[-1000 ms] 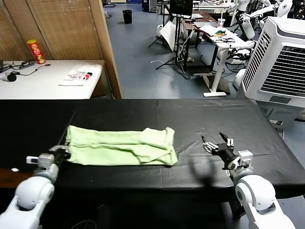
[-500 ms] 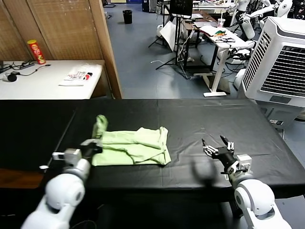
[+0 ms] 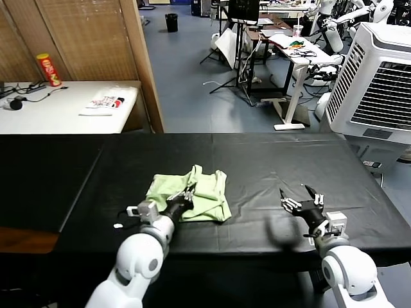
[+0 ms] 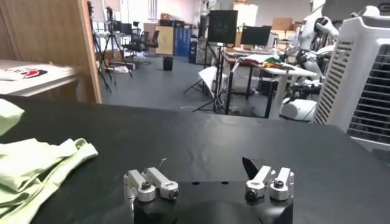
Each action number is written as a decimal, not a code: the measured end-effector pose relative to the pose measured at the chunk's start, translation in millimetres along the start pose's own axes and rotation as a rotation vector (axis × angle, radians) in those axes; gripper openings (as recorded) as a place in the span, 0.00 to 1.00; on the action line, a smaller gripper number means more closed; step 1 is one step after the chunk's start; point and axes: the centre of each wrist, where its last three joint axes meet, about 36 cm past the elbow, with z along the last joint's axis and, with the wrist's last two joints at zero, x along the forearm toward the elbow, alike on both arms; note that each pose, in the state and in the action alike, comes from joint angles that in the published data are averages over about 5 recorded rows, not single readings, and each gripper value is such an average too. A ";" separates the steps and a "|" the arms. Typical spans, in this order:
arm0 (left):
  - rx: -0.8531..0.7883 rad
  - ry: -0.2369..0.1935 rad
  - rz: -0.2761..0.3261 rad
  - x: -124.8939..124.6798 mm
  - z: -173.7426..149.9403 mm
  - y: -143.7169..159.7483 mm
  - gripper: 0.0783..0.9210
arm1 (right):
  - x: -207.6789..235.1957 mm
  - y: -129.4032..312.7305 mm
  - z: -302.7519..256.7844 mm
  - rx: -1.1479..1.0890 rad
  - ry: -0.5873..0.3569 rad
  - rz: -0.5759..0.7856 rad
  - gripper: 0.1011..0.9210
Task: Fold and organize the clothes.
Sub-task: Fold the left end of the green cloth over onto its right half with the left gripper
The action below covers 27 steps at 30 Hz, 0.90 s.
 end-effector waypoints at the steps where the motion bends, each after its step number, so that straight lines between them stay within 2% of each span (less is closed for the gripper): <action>1: 0.004 -0.001 -0.003 -1.6 1.3 -0.7 0.09 | -0.6 0.4 0.2 0.000 0.000 -0.001 0.85; 11: 0.040 -0.031 -0.029 -17.6 4.7 -8.1 0.09 | -4.1 4.3 2.1 0.002 0.004 -0.015 0.85; 23: 0.069 -0.022 -0.031 -30.6 17.0 -17.6 0.09 | -5.8 6.2 3.0 0.004 0.007 -0.023 0.85; 27: 0.083 -0.026 -0.013 -34.7 18.4 -20.8 0.19 | -7.2 8.8 4.3 0.004 0.007 -0.033 0.85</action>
